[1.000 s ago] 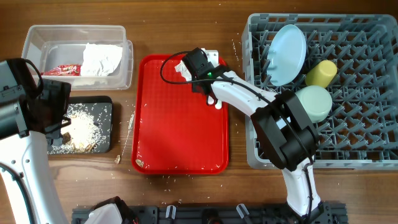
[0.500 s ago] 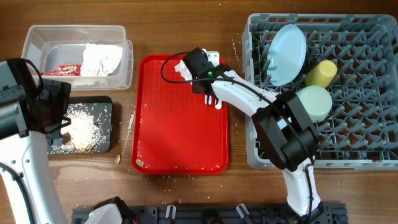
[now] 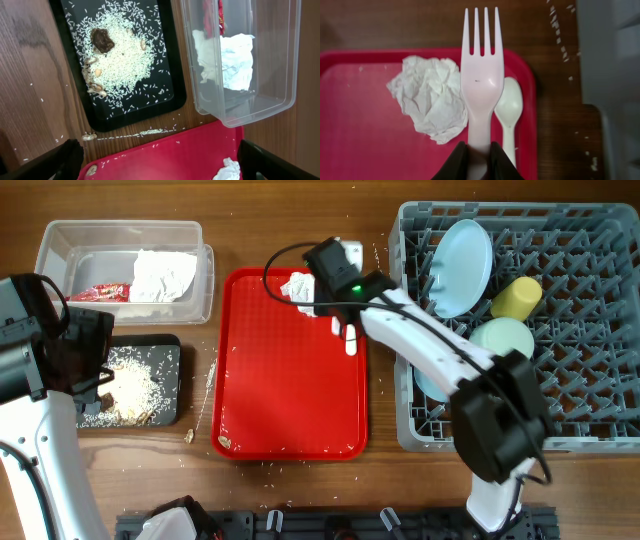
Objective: Sort waste into correct bins and load items into the dishwasher rack
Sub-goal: 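Carry the fork to the rack and insert it upright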
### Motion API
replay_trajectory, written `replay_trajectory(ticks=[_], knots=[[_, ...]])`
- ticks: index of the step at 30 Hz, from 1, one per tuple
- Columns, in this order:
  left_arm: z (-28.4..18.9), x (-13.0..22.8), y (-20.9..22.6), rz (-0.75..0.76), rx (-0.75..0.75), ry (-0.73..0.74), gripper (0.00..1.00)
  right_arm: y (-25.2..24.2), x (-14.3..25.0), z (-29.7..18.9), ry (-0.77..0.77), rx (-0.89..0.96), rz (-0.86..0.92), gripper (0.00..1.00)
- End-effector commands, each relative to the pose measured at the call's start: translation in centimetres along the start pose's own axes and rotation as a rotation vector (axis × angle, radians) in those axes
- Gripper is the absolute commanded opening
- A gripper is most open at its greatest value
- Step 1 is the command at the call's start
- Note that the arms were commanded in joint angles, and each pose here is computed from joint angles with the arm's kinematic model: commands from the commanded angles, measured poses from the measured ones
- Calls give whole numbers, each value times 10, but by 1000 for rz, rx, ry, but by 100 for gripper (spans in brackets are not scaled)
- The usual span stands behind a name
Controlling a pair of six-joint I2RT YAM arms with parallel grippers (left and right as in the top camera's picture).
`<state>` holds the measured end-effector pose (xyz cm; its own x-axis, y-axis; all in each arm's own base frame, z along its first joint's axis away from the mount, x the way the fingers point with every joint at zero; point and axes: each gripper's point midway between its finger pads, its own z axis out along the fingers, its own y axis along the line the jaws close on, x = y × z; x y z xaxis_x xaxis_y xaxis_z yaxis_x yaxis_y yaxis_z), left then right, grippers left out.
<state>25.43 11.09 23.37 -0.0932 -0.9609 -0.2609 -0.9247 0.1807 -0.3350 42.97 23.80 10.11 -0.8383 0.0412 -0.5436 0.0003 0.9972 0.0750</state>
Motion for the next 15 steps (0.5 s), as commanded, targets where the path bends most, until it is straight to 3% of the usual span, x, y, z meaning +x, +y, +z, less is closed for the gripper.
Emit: replay_trajectory(ticks=[1,8,15], knots=[[-4,-3,-2,-10,11,-8,100,-36,-35,-29,-91,69,26,11],[-4,-3,-2,-10,11,-8,100,-120,-63,-30,-90,172,22,9],[-4,-3,-2,-10,11,-8,100,-144,-67,-22,-24,9,-41,11]])
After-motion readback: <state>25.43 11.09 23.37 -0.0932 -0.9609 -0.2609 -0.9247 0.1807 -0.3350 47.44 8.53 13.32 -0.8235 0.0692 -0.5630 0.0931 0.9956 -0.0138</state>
